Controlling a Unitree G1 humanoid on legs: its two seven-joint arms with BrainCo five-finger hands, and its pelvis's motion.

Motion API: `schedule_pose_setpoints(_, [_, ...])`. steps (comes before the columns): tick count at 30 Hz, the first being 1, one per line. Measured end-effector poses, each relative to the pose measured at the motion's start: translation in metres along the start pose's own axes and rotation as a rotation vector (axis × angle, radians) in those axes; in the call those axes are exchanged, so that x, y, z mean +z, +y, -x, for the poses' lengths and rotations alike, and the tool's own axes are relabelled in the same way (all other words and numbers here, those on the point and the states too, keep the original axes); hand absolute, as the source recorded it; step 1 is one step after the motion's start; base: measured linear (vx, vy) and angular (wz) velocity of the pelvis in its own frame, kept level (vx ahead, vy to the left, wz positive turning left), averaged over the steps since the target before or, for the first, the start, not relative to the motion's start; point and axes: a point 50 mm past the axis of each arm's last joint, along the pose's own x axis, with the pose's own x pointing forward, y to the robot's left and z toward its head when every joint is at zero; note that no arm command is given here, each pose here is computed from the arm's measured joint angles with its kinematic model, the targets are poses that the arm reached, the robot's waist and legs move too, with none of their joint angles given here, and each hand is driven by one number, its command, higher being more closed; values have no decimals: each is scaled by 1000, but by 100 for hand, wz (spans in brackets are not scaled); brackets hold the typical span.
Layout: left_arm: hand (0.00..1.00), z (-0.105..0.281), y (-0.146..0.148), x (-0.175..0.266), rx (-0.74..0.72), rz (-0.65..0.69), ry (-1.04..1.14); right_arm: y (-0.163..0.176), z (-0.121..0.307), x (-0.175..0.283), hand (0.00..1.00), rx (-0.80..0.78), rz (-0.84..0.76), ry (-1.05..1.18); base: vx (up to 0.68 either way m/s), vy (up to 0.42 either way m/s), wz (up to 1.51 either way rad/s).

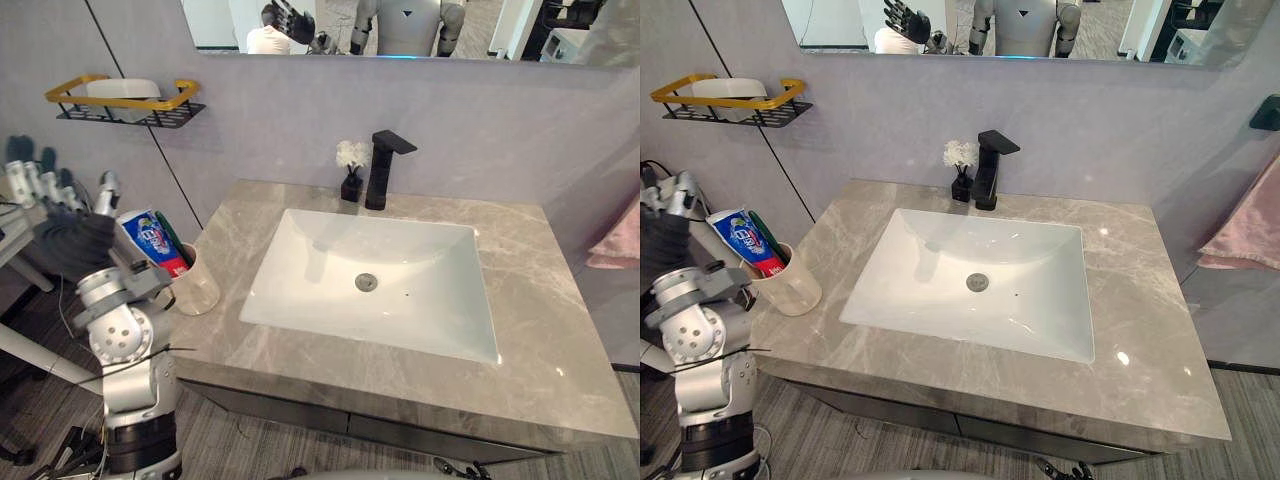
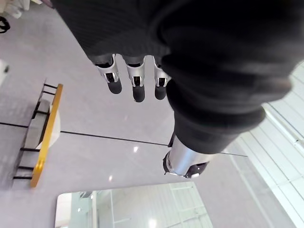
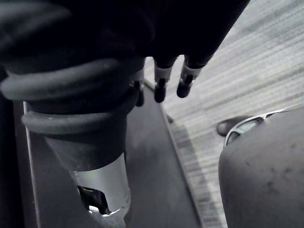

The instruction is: Organize washtable

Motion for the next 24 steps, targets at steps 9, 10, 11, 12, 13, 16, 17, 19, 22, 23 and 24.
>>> schedule_pose_setpoints(9, [100,36,49,2,221,4,83,2,1,-1,0,2,-7,4,-2,-6,8])
schedule_pose_setpoints(10, [100,43,53,-1,241,9,115,3,1,-1,0,4,-9,3,0,0,0])
schedule_pose_setpoints(11, [100,48,55,-3,254,6,137,4,1,-1,0,6,-11,1,0,0,0])
schedule_pose_setpoints(12, [100,53,57,-5,269,13,160,4,1,0,0,7,-13,0,0,0,0])
schedule_pose_setpoints(13, [100,59,58,-9,289,23,188,4,1,0,0,7,-13,0,0,0,0])
schedule_pose_setpoints(16, [100,70,59,-19,301,32,258,5,1,0,0,7,-13,-1,1,-3,2])
schedule_pose_setpoints(17, [100,75,57,-27,290,37,303,5,1,0,0,8,-12,0,-7,-10,11])
schedule_pose_setpoints(19, [100,83,52,-40,271,49,381,5,1,0,0,11,-7,0,-20,-12,11])
schedule_pose_setpoints(22, [100,102,44,-64,248,63,528,6,1,0,0,17,9,1,-32,-20,5])
schedule_pose_setpoints(23, [100,108,43,-70,251,67,568,7,1,0,0,19,11,1,0,0,0])
schedule_pose_setpoints(24, [100,110,43,-73,251,70,587,7,1,0,0,21,13,3,0,0,0])
